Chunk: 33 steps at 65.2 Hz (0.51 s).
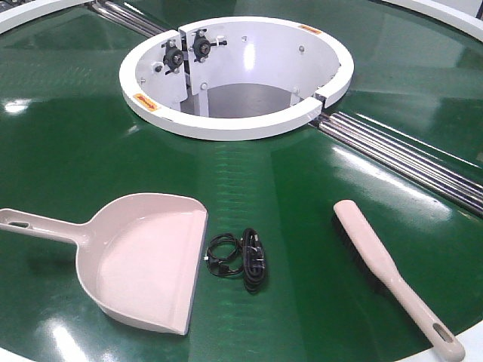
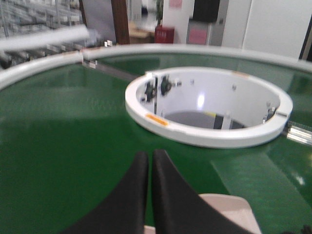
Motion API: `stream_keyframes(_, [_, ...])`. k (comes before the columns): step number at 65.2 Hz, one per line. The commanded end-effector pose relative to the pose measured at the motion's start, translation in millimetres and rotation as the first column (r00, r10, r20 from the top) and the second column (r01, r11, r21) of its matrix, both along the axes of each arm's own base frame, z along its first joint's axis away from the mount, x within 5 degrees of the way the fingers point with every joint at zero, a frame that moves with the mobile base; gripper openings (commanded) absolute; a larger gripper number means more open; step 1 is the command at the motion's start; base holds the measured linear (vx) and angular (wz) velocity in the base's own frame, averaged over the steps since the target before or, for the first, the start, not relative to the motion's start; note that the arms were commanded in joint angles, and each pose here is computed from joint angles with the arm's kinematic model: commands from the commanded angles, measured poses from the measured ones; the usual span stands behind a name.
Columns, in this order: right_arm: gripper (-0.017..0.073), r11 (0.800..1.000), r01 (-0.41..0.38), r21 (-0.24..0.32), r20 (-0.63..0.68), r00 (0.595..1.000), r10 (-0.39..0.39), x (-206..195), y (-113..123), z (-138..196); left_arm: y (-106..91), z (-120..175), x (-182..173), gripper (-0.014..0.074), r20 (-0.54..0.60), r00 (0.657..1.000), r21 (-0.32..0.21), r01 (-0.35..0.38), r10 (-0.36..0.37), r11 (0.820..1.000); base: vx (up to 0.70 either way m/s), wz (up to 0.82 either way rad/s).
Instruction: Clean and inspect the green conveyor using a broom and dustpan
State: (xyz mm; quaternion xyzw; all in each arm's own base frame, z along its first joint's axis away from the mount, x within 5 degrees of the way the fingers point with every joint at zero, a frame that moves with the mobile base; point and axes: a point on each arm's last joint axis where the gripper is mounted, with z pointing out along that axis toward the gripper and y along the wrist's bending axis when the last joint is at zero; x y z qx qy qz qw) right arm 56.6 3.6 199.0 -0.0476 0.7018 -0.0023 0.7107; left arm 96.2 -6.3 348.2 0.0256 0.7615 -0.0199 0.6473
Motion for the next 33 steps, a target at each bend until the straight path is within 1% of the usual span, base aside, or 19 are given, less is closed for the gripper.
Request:
stream_keyframes(1, [-0.0008, 1.000, 0.003, -0.007, 0.077, 0.997, -0.002, -1, 0, 6, -1.1, 12, 12, -0.0006, 0.039, 0.999, -0.005, 0.002, -0.002, 1.000, 0.00, 0.00])
stream_keyframes(16, [-0.0008, 1.000, 0.003, -0.007, 0.077, 0.997, -0.002, -1, 0, 6, -2.2, 2, 27, -0.0003, -0.057, 0.998, 0.000, 0.001, -0.001, 1.000, 0.00, 0.00])
stream_keyframes(23, [-0.0008, 1.000, 0.003, -0.007, 0.079, 0.997, -0.002, -1, 0, 6, -2.4, 0, 30, 0.0012, -0.077, 0.997, -0.027, -0.006, 0.004, 1.000, 0.00, 0.00])
stream_keyframes(29, [-0.0008, 1.000, 0.003, -0.007, 0.079, 0.997, -0.002, -1, 0, 6, -2.7, -4, 35, 0.0055, -0.107, 0.994, -0.020, -0.006, 0.004, 1.000, 0.00, 0.00])
stream_keyframes(33, [-0.0008, 1.000, 0.003, -0.007, 0.079, 0.997, -0.002, -1, 0, 6, -2.9, -8, 39, 0.0112, -0.142, 0.990, -0.015, -0.008, 0.006, 1.000, 0.00, 0.00])
